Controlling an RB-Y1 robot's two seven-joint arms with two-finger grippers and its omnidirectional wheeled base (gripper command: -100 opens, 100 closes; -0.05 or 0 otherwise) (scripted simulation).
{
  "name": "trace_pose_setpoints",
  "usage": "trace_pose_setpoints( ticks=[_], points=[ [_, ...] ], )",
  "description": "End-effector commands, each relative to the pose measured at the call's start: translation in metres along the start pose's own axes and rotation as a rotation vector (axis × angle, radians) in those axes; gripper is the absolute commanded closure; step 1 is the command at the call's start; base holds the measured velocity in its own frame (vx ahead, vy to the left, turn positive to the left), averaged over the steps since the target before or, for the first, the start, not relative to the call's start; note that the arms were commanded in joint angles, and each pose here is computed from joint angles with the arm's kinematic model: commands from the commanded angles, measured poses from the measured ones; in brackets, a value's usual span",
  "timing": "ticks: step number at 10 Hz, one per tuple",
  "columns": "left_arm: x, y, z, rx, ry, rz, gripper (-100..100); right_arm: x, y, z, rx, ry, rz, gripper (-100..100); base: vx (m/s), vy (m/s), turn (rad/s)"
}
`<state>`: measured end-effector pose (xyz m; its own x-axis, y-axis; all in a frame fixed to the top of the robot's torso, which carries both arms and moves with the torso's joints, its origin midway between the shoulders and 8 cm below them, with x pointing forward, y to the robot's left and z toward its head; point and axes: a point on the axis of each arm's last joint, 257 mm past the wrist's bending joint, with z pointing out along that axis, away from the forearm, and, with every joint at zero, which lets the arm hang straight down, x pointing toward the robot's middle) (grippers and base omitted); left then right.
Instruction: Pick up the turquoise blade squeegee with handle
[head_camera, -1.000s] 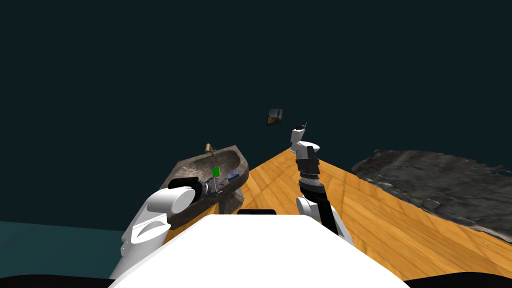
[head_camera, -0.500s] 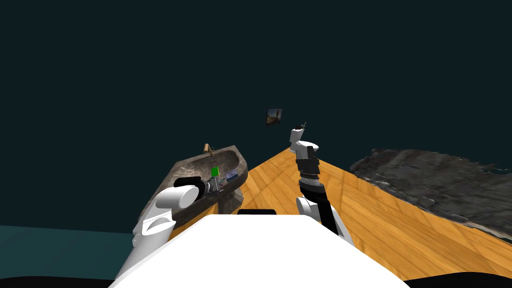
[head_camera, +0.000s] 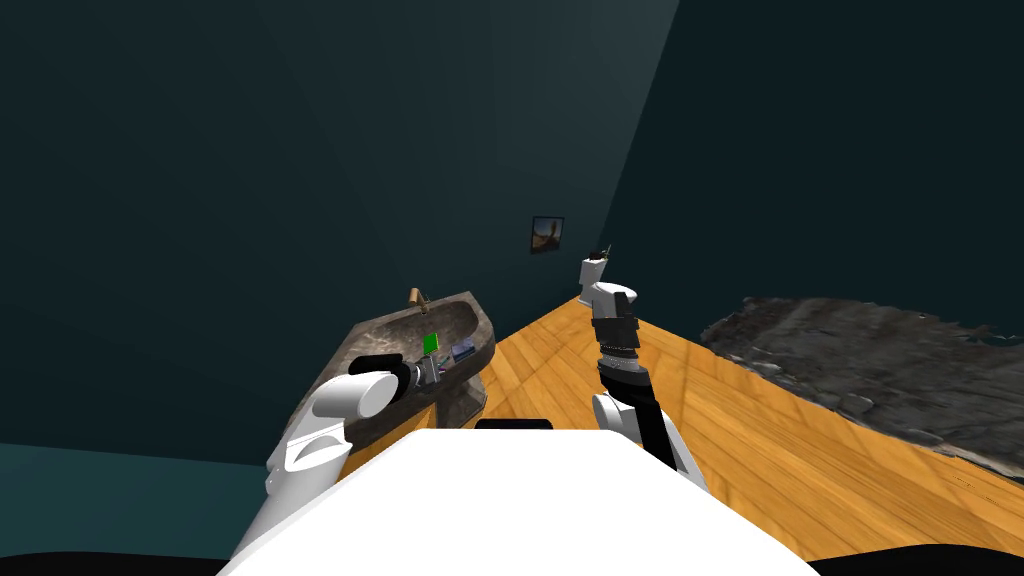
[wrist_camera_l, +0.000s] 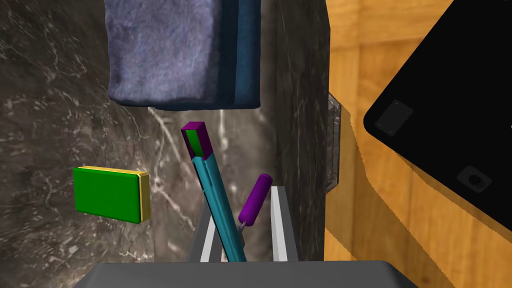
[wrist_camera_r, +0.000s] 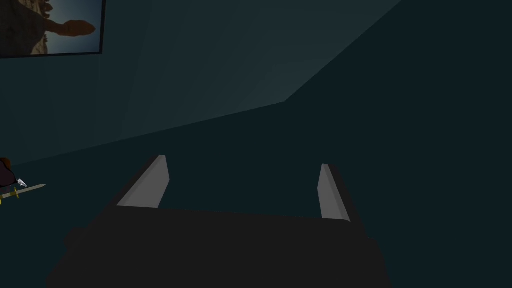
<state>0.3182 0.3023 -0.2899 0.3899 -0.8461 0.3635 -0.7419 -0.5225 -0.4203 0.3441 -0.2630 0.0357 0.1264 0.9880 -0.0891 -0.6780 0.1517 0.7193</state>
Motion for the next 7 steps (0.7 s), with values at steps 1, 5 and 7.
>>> trace_pose_setpoints(
  ticks=[1,5,7],
  points=[
    [0.0,0.0,0.0,0.0,0.0,0.0,0,0.0,0.0,0.0,0.0,0.0,0.0,0,0.0,0.0,0.0],
    [0.006,0.0,-0.022,0.01,0.002,0.008,100,0.0,0.0,0.0,0.0,0.0,0.0,0,0.013,0.027,0.017],
    [0.005,0.0,-0.019,0.01,0.002,0.007,0,0.0,0.0,0.0,0.0,0.0,0.0,0,0.001,0.005,0.002]
  ],
)
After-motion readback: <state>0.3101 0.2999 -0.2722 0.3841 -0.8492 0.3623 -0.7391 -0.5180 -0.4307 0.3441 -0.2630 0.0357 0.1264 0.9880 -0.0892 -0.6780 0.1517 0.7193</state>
